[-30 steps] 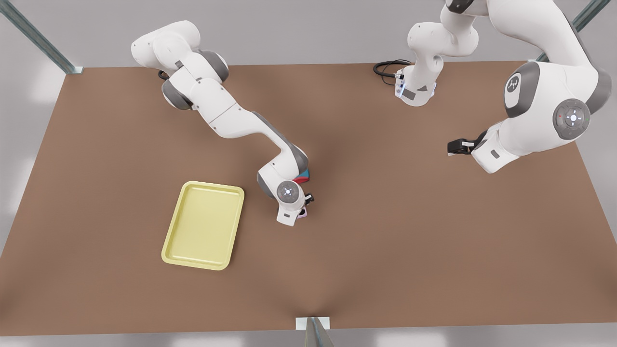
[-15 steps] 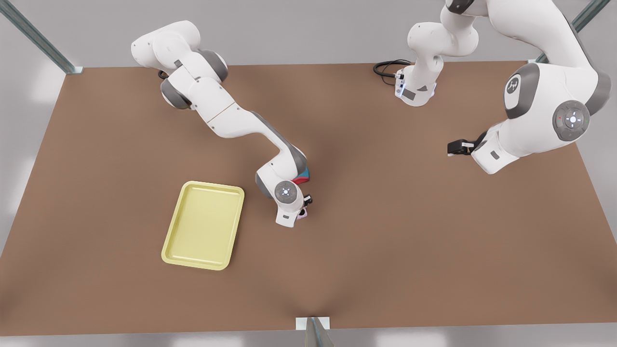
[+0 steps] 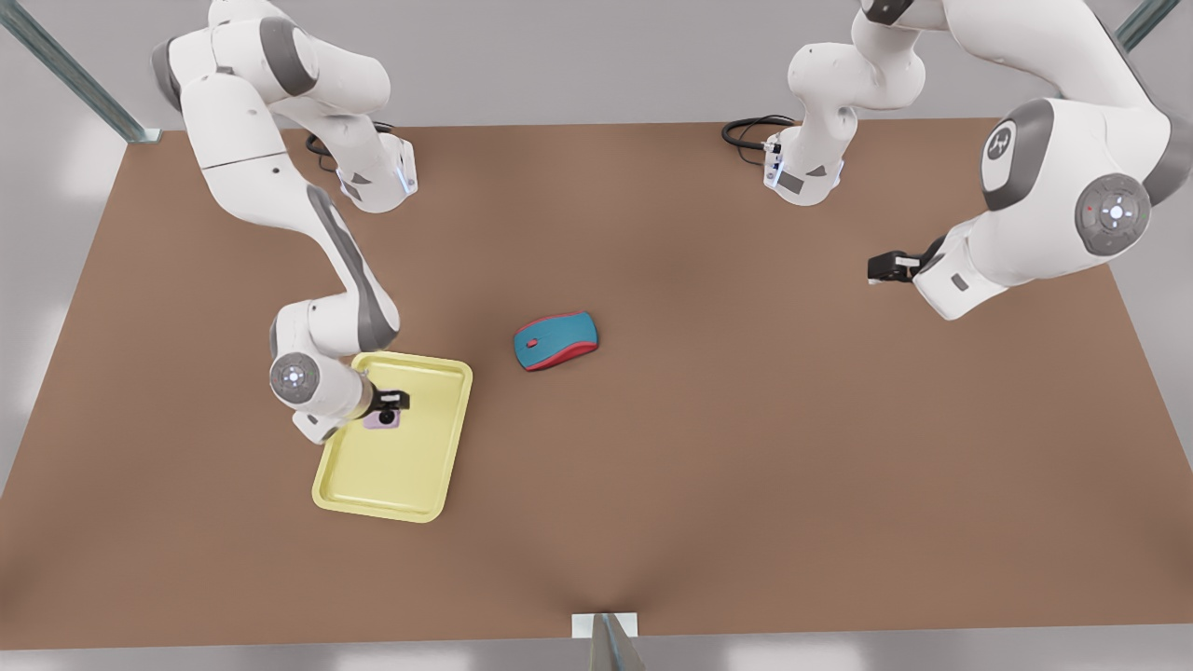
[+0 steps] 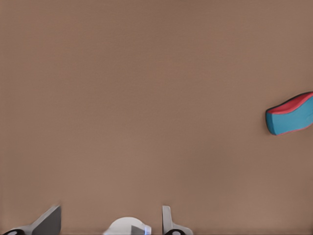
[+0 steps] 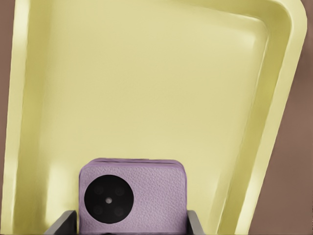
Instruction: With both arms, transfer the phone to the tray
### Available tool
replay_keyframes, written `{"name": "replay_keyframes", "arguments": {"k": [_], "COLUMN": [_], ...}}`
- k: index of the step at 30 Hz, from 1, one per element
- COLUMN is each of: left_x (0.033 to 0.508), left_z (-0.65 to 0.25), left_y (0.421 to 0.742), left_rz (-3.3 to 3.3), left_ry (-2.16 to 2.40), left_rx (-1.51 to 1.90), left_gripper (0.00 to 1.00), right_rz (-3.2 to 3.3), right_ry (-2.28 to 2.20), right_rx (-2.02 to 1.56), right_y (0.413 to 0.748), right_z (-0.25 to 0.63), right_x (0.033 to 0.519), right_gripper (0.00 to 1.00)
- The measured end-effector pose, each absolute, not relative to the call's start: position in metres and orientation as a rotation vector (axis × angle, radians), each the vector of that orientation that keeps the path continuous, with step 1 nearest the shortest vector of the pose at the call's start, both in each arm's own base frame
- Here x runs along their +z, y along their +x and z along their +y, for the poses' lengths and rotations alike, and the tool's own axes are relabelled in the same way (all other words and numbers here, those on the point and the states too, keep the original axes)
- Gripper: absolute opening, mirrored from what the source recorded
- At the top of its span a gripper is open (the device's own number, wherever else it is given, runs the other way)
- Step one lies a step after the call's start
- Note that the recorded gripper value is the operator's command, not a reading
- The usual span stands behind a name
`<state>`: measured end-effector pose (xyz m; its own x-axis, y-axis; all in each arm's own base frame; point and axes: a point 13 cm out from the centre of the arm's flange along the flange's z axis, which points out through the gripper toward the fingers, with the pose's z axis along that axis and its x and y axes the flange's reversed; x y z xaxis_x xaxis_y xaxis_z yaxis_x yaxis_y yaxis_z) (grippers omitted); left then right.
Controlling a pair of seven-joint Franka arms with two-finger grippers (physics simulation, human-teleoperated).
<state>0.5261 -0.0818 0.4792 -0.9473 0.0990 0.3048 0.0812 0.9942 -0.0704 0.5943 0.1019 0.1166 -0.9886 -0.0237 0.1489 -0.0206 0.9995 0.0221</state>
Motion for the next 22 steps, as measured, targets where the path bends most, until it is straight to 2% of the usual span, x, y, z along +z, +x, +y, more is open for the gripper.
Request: {"name": "replay_keyframes", "arguments": {"k": [4,6,8,9,10,11,12,13,15,18,22], "left_x": [0.475,0.479,0.483,0.485,0.485,0.486,0.486,0.485,0.485,0.485,0.485], "left_z": [-0.078,-0.077,-0.076,-0.076,-0.075,-0.075,-0.075,-0.074,-0.074,-0.074,-0.074], "left_y": [0.527,0.528,0.529,0.529,0.529,0.529,0.529,0.529,0.529,0.528,0.527], "left_rz": [-2.817,-2.825,-2.834,-2.836,-2.838,-2.838,-2.837,-2.836,-2.834,-2.832,-2.829], "left_ry": [-0.128,-0.127,-0.126,-0.126,-0.126,-0.125,-0.124,-0.123,-0.122,-0.123,-0.122], "left_rx": [0.045,0.039,0.035,0.034,0.032,0.030,0.029,0.027,0.026,0.024,0.022], "left_gripper": [1.00,1.00,1.00,1.00,1.00,1.00,1.00,1.00,1.00,1.00,1.00], "right_rz": [-3.033,-3.063,-3.163,-3.248,-3.320,-3.350,-3.346,-3.323,-3.256,-3.133,-3.074], "right_ry": [0.032,0.032,-0.004,-0.019,-0.033,-0.043,-0.063,-0.087,-0.138,-0.144,-0.061], "right_rx": [-0.032,-0.034,-0.031,-0.031,-0.026,-0.008,0.009,0.016,0.032,0.067,0.070], "right_y": [0.607,0.615,0.646,0.678,0.692,0.683,0.672,0.667,0.652,0.595,0.575], "right_z": [0.091,0.089,0.072,0.067,0.063,0.056,0.048,0.038,0.014,0.005,0.020], "right_x": [0.100,0.108,0.180,0.254,0.335,0.397,0.434,0.450,0.462,0.447,0.440], "right_gripper": [1.00,1.00,1.00,1.00,1.00,1.00,1.00,1.00,1.00,1.00,1.00]}}
